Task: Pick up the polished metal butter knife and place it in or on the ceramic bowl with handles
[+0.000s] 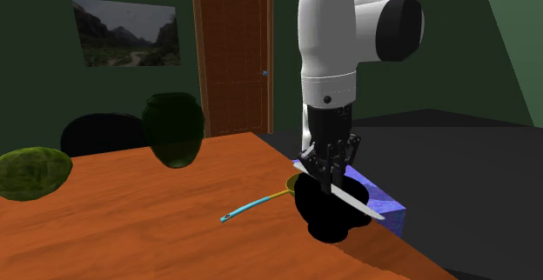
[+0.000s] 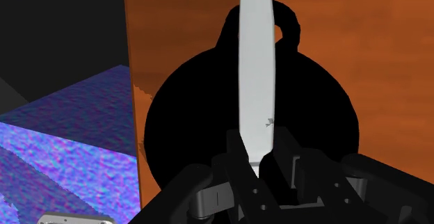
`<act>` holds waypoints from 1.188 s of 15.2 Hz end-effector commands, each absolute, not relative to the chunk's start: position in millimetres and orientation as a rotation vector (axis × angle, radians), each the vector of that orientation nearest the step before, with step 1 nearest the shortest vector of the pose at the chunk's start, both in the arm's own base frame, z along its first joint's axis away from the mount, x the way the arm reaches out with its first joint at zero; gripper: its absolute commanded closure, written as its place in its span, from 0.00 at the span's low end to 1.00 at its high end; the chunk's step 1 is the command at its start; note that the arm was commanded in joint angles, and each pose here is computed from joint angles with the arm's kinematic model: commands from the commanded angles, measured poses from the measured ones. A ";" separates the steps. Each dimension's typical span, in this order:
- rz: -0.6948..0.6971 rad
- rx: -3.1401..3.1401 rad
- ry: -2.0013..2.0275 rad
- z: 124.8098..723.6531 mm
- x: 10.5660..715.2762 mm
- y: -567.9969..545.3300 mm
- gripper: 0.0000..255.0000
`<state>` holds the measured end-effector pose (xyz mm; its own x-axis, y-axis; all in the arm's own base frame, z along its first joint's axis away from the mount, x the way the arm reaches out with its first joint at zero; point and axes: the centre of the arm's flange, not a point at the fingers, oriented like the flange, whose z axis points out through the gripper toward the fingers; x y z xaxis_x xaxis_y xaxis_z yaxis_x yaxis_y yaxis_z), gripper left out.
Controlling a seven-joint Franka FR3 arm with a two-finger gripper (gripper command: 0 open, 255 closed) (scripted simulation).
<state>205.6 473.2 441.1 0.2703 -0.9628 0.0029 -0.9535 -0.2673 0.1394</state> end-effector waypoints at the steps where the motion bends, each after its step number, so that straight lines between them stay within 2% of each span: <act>1: -0.124 2.411 -1.828 440.6 205.6 473.1 1.00; 4: -0.124 2.411 -1.828 440.7 205.6 473.1 1.00; 5: -0.124 2.411 -1.828 440.7 205.6 473.1 0.00; 10: -0.124 2.411 -1.828 440.7 205.6 473.1 0.00; 14: -0.124 2.411 -1.828 490.2 212.3 475.1 0.00; 18: -0.124 2.411 -1.828 490.2 212.3 475.1 0.00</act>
